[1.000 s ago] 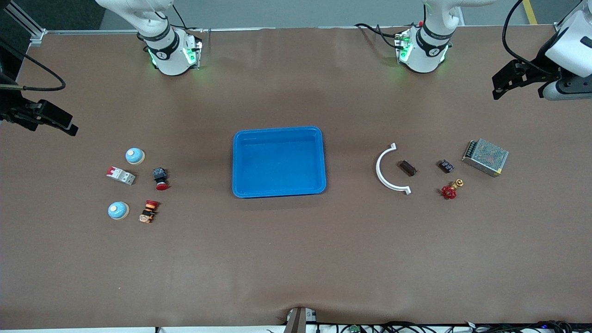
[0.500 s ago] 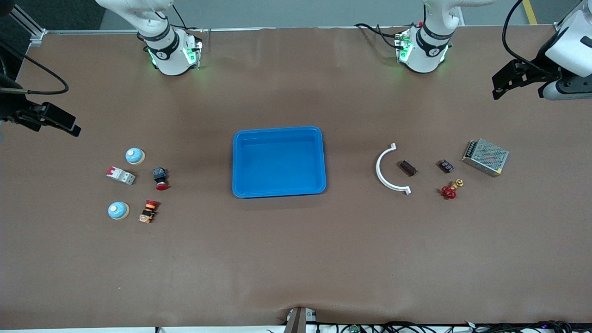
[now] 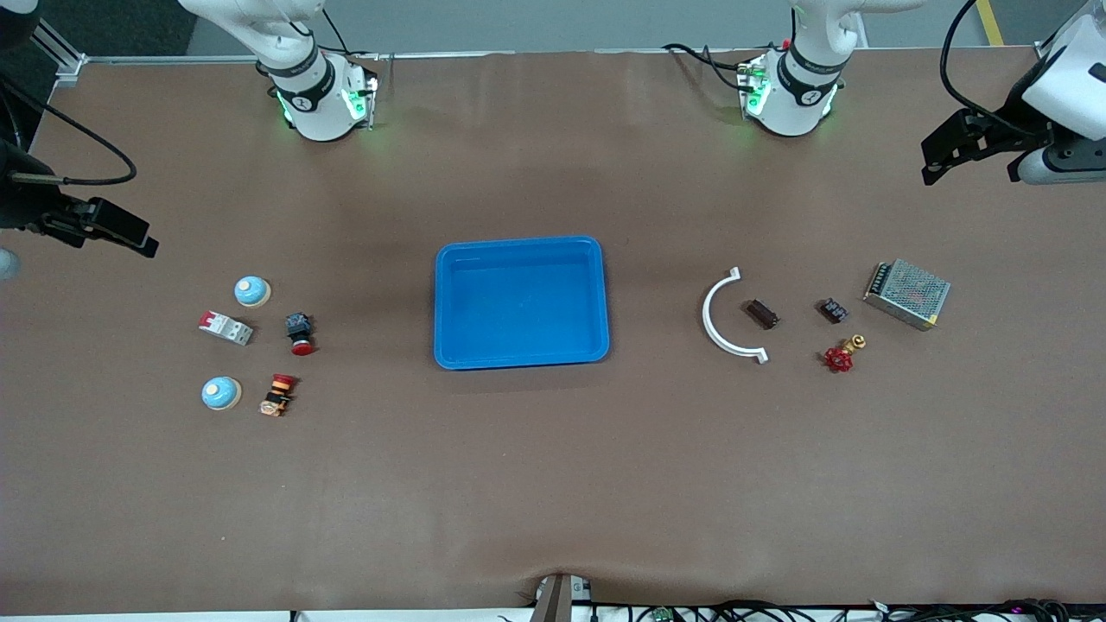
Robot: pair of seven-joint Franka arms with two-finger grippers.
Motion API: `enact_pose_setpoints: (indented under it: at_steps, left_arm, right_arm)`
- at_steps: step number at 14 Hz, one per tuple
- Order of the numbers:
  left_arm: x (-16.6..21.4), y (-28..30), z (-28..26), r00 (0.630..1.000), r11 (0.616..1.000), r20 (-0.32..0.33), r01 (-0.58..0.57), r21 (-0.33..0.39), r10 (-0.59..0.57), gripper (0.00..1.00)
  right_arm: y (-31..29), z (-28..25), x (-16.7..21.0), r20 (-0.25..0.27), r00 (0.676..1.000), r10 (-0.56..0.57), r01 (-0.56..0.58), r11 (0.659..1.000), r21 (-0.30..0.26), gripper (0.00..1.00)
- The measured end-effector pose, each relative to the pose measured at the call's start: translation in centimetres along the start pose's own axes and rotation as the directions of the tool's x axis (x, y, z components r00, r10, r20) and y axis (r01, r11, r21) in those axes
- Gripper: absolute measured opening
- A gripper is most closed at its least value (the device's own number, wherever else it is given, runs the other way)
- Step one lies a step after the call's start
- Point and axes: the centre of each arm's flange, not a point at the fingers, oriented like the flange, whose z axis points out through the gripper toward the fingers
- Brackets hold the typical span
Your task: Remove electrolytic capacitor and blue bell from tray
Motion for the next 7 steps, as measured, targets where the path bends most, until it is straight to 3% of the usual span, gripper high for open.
enact_pose_setpoints:
  at_steps: [7]
  left_arm:
    - [-0.31,0.86,-0.10,1.000,0.999,0.015,-0.013,-0.036,0.014,1.00]
  right_arm:
    - [-0.15,0.08,0.18,-0.023,1.000,-0.020,0.019,0.999,-0.050,1.00]
